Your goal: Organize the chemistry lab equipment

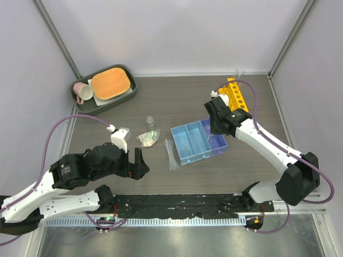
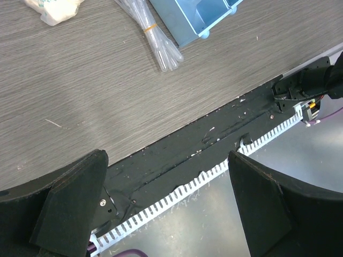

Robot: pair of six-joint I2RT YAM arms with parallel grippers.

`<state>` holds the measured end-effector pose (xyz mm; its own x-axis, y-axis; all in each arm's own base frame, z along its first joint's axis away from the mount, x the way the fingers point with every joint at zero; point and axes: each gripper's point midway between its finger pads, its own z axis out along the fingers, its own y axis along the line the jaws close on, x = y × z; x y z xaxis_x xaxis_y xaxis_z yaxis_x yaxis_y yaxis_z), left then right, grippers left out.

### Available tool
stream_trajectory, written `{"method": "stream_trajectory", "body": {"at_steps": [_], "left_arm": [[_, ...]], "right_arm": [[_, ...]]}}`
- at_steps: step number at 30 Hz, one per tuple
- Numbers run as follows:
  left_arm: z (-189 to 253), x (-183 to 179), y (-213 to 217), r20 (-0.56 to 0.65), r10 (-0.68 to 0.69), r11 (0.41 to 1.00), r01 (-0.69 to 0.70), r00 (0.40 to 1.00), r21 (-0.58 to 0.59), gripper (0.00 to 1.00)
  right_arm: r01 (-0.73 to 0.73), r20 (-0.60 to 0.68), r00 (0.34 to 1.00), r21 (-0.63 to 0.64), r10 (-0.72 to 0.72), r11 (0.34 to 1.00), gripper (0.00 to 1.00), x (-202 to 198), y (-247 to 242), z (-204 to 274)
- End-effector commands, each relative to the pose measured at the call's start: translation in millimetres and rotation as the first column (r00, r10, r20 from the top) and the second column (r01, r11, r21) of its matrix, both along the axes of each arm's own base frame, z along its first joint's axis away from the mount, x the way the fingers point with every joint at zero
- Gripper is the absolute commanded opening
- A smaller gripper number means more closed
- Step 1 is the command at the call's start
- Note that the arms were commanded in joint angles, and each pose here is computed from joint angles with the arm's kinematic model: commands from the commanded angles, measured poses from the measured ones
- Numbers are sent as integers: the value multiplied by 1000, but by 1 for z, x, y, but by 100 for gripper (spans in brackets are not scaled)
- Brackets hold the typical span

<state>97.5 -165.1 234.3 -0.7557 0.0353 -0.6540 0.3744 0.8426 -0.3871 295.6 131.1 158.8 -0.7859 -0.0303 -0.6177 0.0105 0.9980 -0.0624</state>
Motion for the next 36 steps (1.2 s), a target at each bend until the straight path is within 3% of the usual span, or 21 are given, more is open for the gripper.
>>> {"method": "stream_trajectory", "body": {"at_steps": [1, 22, 36], "left_arm": [[5, 2, -6, 21, -9, 999, 10, 1000, -36, 100], [4, 2, -9, 20, -19, 999, 20, 1000, -40, 100], [5, 1, -8, 22, -18, 999, 20, 1000, -50, 100]], "right_arm": [[-12, 43, 999, 84, 9, 996, 1, -2, 12, 7], [65, 61, 996, 34, -66, 997, 1, -18, -21, 13], [93, -7, 996, 31, -93, 995, 1, -16, -28, -24]]}}
